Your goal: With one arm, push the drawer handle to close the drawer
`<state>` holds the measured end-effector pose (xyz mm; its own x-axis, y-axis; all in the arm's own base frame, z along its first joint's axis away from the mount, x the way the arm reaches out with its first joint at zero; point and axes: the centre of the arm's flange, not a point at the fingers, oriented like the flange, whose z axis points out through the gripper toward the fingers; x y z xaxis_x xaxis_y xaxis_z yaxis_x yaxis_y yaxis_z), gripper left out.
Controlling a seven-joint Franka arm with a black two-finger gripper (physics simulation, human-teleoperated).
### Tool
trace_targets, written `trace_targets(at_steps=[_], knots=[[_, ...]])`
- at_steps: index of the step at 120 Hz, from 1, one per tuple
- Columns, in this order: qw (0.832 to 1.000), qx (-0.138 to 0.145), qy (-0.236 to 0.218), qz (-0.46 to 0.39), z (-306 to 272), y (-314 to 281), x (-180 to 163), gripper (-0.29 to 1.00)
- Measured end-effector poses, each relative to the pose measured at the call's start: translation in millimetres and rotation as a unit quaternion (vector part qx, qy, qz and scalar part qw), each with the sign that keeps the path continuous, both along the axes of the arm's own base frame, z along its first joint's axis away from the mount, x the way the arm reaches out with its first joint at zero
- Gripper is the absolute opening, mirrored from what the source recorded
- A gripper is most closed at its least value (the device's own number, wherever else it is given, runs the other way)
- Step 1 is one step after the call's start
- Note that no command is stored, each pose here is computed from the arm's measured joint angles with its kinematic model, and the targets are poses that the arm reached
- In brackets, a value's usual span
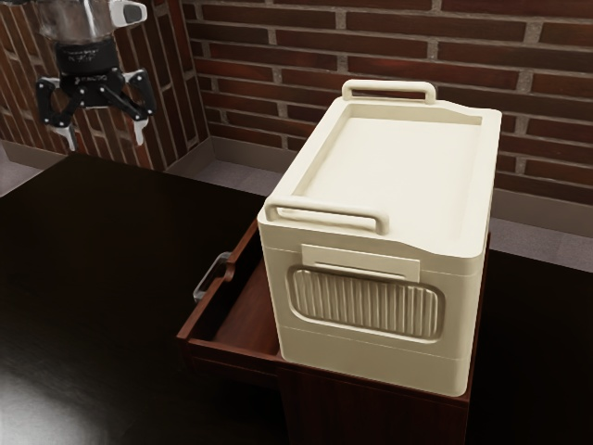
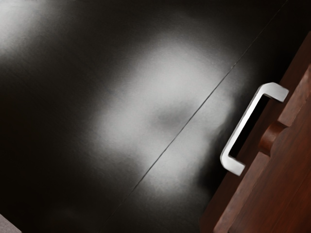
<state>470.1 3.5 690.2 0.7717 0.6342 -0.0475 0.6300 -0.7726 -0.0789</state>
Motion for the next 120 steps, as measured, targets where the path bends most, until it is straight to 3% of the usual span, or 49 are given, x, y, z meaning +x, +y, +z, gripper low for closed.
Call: trace_targets(at_steps=[16, 26, 44, 54, 64, 78, 88, 104, 120], knots=[[0.998, 0.002, -0.040, 0.056, 1, -3, 10, 0.70], [0.997, 0.009, -0.058, 0.044, 4, -20, 13, 0.70], [0.996, 0.012, -0.073, -0.057, 7, -29, 20, 0.70], [0.986, 0.024, -0.076, -0.149, -1, -28, 36, 0.69], [0.963, 0.014, -0.084, -0.254, 0, -39, 39, 0.58], [0.924, -0.002, -0.097, -0.369, 3, -44, 41, 0.28], [0.895, -0.006, -0.096, -0.436, 0, -44, 43, 0.14], [0.844, 0.000, -0.082, -0.530, -15, -43, 45, 0.02], [0.796, 0.008, -0.044, -0.604, -102, -15, 17, -0.04]])
